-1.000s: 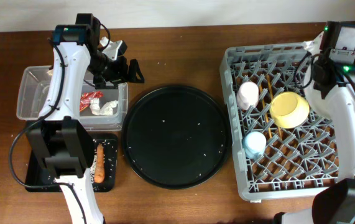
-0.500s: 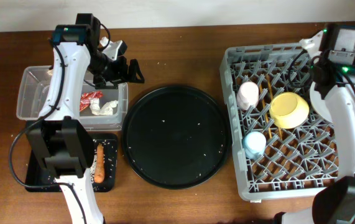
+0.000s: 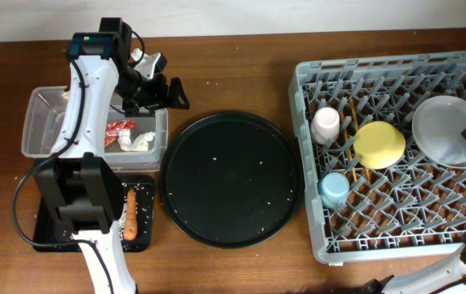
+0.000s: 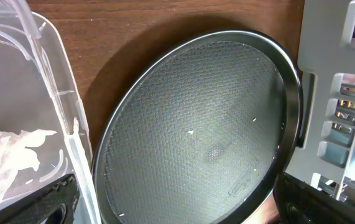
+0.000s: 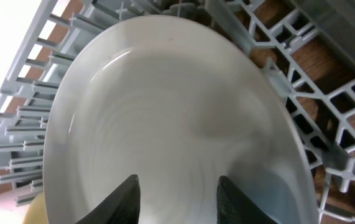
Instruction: Sort waste into correct bins and load items into the dishwasher rack
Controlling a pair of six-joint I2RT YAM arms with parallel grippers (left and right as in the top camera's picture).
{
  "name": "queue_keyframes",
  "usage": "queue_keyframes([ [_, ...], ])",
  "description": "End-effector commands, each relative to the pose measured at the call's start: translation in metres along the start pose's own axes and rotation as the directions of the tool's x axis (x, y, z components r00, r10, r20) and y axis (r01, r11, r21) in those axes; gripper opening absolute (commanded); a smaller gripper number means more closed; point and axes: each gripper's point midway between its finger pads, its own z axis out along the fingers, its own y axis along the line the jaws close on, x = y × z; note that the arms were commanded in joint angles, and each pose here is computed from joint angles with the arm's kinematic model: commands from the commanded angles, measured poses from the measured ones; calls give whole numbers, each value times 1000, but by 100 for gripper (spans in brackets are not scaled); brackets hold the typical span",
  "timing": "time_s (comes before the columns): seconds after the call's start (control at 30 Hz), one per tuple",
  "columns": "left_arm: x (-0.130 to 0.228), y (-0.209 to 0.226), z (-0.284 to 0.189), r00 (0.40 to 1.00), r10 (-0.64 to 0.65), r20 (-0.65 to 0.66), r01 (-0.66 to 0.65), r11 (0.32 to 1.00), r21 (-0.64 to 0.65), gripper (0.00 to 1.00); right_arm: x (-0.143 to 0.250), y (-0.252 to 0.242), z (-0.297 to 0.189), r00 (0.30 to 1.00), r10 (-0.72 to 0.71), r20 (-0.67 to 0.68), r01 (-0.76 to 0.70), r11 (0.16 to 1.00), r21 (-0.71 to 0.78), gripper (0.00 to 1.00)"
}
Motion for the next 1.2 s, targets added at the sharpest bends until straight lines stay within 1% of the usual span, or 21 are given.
queue_keyframes([
  [0.0, -3, -8, -18, 999, 16, 46, -16, 1000, 1, 99, -18, 28, -6, 999, -12, 32, 16, 993, -116, 39],
  [0.07, -3, -8, -18, 999, 16, 46, -16, 1000, 1, 99, -36, 40, -28, 996, -46, 80, 54, 993, -105, 39],
  [0.1, -3, -8, -18, 999, 16, 46, -16, 1000, 1, 99, -42, 29, -40, 993, -52, 102, 55, 998, -27, 39],
  [0.17, -3, -8, -18, 999, 16, 46, -16, 1000, 1, 99, -29, -17, -48, 998, 23, 65, -35, 981, 193, 39],
  [0.2, -3, -8, -18, 999, 16, 46, -16, 1000, 1, 99, -22, -31, -48, 997, 59, 50, -70, 962, 264, 39],
  [0.3, -3, -8, -18, 999, 16, 46, -16, 1000, 1, 99, -17, -30, -41, 997, 75, 27, -80, 960, 268, 40],
  [0.37, -3, -8, -18, 999, 16, 46, -16, 1000, 1, 99, -8, -38, -35, 995, 96, -5, -90, 948, 306, 38],
  [0.4, -3, -8, -18, 999, 16, 46, -16, 1000, 1, 99, -4, -38, -29, 994, 107, -25, -95, 949, 301, 34],
  [0.43, -3, -8, -18, 999, 16, 46, -16, 1000, 1, 99, 0, -33, -22, 994, 101, -44, -84, 953, 290, 19],
  [0.47, -3, -8, -18, 999, 16, 46, -16, 1000, 1, 99, 1, -28, -18, 994, 96, -56, -76, 955, 285, 16],
  [0.63, -3, -8, -18, 999, 16, 46, -16, 1000, 1, 99, 24, -36, -6, 986, 120, -118, -75, 942, 328, 18],
  [0.7, -3, -8, -18, 999, 16, 46, -16, 1000, 1, 99, 27, -38, -3, 985, 121, -120, -76, 942, 328, 26],
  [0.73, -3, -8, -18, 999, 16, 46, -16, 1000, 1, 99, 27, -38, -2, 986, 120, -118, -75, 942, 327, 24],
  [0.77, -3, -8, -18, 999, 16, 46, -16, 1000, 1, 99, 26, -35, -1, 986, 124, -112, -85, 948, 305, 11],
  [0.8, -3, -8, -18, 999, 16, 46, -16, 1000, 1, 99, 23, -27, 1, 987, 118, -105, -87, 961, 262, 5],
  [0.93, -3, -8, -18, 999, 16, 46, -16, 1000, 1, 99, 16, -13, 4, 991, 107, -86, -91, 981, 174, 4],
  [0.97, -3, -8, -18, 999, 16, 46, -16, 1000, 1, 99, 9, 2, 0, 993, 96, -73, -88, 990, 106, 4],
  [1.0, -3, -8, -18, 999, 16, 46, -16, 1000, 1, 99, -5, 13, -14, 999, 30, -38, -25, 993, 113, 4],
  [1.03, -3, -9, -17, 999, 16, 46, -16, 1000, 1, 99, -16, 18, -30, 1000, -8, 2, 8, 987, 162, 4],
  [1.1, -3, -8, -18, 999, 16, 46, -16, 1000, 1, 99, -38, 48, -70, 985, -144, 90, 109, 943, 316, 4],
  [1.17, -3, -8, -18, 999, 16, 46, -16, 1000, 1, 99, -47, 71, -93, 956, -275, 103, 182, 830, 527, 4],
])
